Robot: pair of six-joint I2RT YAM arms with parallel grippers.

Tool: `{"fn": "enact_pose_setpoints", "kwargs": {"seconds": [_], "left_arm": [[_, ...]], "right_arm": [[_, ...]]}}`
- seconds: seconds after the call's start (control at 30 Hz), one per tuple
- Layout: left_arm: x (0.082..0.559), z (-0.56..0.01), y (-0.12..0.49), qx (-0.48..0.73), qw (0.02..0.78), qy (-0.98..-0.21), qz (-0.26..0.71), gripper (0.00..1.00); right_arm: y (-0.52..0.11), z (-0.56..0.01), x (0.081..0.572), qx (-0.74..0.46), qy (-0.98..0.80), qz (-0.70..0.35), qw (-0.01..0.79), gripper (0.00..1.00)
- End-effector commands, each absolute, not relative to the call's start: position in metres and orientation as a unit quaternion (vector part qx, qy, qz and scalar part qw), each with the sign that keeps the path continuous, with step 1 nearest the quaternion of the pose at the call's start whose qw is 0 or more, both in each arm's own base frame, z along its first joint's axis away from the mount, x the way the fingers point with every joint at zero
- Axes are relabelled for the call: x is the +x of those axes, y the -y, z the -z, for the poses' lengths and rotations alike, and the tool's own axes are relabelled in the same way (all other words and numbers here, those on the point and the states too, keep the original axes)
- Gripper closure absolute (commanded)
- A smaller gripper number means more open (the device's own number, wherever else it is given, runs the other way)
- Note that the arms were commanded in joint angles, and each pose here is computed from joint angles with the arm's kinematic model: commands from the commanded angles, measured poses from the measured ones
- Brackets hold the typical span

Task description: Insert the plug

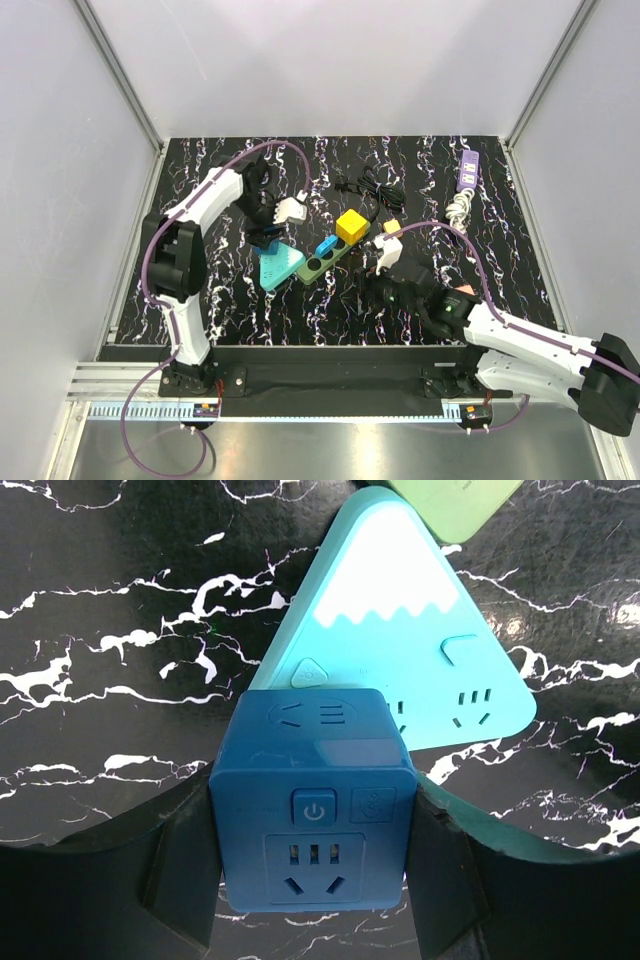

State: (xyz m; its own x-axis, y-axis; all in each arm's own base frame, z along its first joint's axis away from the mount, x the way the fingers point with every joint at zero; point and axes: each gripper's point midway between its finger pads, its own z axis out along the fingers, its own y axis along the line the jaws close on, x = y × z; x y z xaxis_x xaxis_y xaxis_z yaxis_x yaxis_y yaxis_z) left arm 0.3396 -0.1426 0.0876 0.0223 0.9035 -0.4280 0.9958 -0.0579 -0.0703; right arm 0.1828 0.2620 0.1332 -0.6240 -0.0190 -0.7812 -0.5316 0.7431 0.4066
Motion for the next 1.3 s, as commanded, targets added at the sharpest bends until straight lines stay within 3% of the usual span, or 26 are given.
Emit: {"fn": "enact_pose_setpoints", "kwargs": {"seconds": [0.0, 0.37, 0.57, 0.87, 1.07, 1.13, 1.27], "left_arm": [[0.312, -0.062, 0.147, 0.689, 0.095, -0.676, 0.246, 1.0], [0.297, -0.032, 0.131, 0.667, 0.099, -0.691, 0.26, 1.0], [0.309, -0.052, 0.137, 0.667, 0.147, -0.684, 0.255, 1.0], [0.359, -0.151, 0.14, 0.613, 0.307, -0.708, 0.17, 1.0], [0.35, -0.266, 0.179, 0.513, 0.446, -0.69, 0.248, 1.0], [0.342, -0.288, 0.188, 0.471, 0.458, -0.697, 0.286, 1.0], [0.311, -0.347, 0.215, 0.431, 0.503, -0.66, 0.354, 1.0]], "right_arm": [[-0.274, -0.159, 0.189, -0.158, -0.823, -0.344, 0.425, 0.25], [-0.278, -0.162, 0.19, -0.156, -0.82, -0.35, 0.424, 0.25], [-0.279, -0.164, 0.192, -0.152, -0.82, -0.351, 0.426, 0.26], [-0.277, -0.187, 0.203, -0.155, -0.815, -0.331, 0.45, 0.25], [-0.281, -0.228, 0.204, -0.178, -0.782, -0.348, 0.485, 0.15], [-0.279, -0.238, 0.207, -0.183, -0.771, -0.347, 0.502, 0.11], [-0.26, -0.267, 0.235, -0.22, -0.717, -0.261, 0.608, 0.03]]}}
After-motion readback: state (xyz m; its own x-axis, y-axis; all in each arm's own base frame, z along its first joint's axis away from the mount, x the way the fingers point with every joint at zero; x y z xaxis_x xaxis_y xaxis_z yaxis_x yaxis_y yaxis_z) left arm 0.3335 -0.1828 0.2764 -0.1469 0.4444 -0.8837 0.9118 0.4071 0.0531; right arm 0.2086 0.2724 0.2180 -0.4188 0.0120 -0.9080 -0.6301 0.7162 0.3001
